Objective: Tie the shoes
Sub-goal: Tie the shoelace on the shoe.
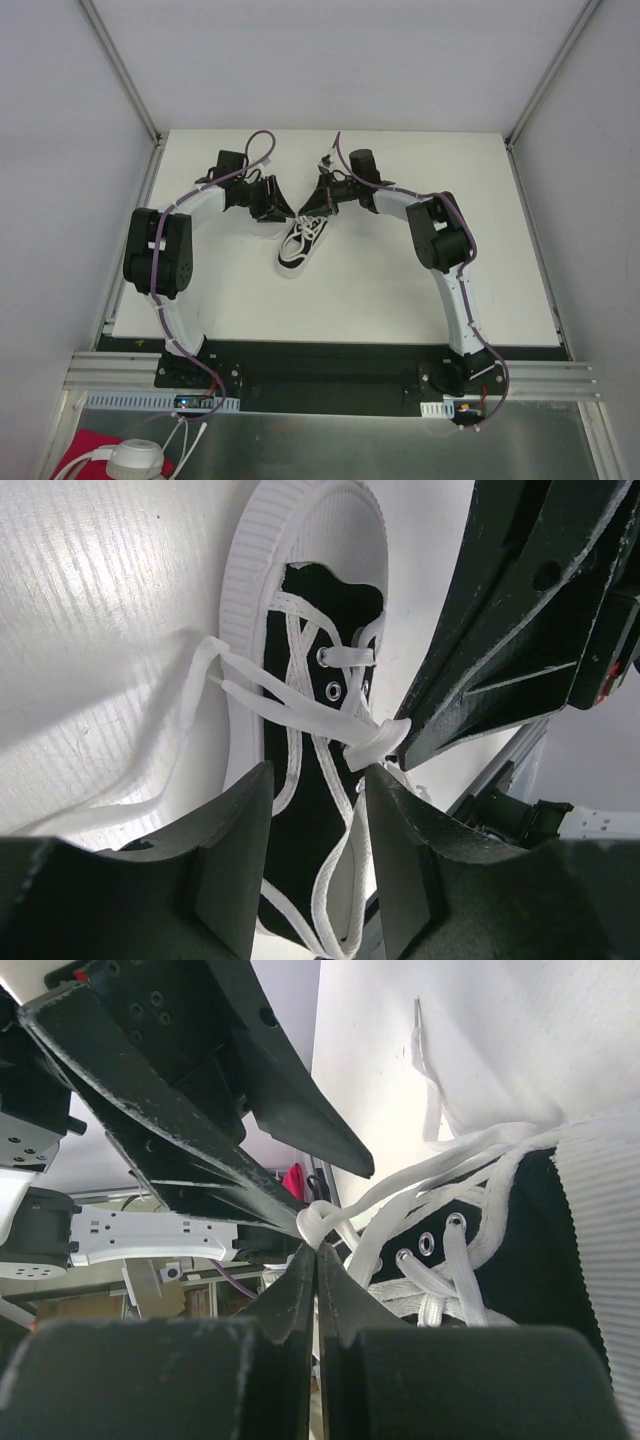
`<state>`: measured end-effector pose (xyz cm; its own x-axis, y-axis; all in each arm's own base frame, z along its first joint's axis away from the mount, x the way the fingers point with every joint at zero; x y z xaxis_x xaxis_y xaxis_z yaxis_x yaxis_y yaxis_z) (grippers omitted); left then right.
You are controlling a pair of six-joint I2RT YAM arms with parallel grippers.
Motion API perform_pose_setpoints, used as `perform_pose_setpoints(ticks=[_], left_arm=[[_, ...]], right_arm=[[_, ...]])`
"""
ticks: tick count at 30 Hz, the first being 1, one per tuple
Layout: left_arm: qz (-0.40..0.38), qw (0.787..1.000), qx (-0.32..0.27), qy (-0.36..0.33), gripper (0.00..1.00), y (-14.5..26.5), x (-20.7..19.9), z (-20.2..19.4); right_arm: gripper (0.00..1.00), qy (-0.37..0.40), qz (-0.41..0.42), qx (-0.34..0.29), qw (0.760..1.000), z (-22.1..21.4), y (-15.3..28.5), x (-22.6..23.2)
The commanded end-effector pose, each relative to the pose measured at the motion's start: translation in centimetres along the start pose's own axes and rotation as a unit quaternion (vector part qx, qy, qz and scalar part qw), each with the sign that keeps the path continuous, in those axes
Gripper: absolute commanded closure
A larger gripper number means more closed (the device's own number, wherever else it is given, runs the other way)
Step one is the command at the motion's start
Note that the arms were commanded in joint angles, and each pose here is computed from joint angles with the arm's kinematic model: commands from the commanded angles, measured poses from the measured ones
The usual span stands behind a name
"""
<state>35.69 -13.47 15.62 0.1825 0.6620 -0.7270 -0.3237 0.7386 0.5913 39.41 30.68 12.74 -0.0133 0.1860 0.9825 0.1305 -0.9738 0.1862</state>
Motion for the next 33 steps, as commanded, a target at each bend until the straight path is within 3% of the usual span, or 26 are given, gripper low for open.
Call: perform_pose_setpoints(ticks=[1, 17, 20, 22, 24, 28, 31, 33], left_arm=[[-0.028, 0.999, -0.013, -0.038, 0.60, -0.1, -0.8, 1.2], [-0.058, 0.998, 0.010, -0.037, 0.70, -1.8, -1.2, 1.3], [-0.061, 0.997, 0.008, -0.040, 0.80, -1.9, -1.5, 1.4], [-0.065, 0.997, 0.008, -0.042, 0.96, -2.0, -1.9, 1.6], [-0.067, 0.997, 0.007, -0.044, 1.00, -1.9, -2.1, 1.6], [-0.065, 0.997, 0.001, -0.046, 1.00, -1.5, -2.4, 1.5], [-0.061, 0.997, -0.004, -0.048, 1.00, -1.2, -2.6, 1.3], [-0.059, 0.997, -0.005, -0.047, 1.00, -1.0, -2.8, 1.1]], right_arm=[[0.99, 0.043, 0.019, -0.001, 0.999, 0.0, 0.6, 2.9], [0.99, 0.041, 0.021, -0.001, 0.999, 0.2, 0.7, 3.2], [0.99, 0.040, 0.021, 0.000, 0.999, 0.1, 0.6, 3.1], [0.99, 0.040, 0.020, -0.001, 0.999, 0.2, 0.7, 3.2], [0.93, 0.043, 0.021, -0.004, 0.999, 0.1, 0.8, 3.5], [0.67, 0.058, 0.017, -0.020, 0.998, -0.1, 1.6, 4.2], [0.58, 0.077, -0.007, -0.049, 0.996, -0.5, 2.7, 4.6], [0.57, 0.078, -0.039, -0.061, 0.994, -1.4, 3.9, 4.9]])
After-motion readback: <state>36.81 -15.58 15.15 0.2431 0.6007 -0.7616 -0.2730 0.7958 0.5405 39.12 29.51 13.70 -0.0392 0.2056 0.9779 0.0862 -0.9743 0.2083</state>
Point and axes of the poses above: each gripper's point midway between its finger pads, its own y axis back along the fingers, its own x axis along the line the jaws close on, z = x × y, the point moved 9 cm from there along y, back along the fingers, and after that the axes turned 6 degrees about -y, right-handed, at the moved point
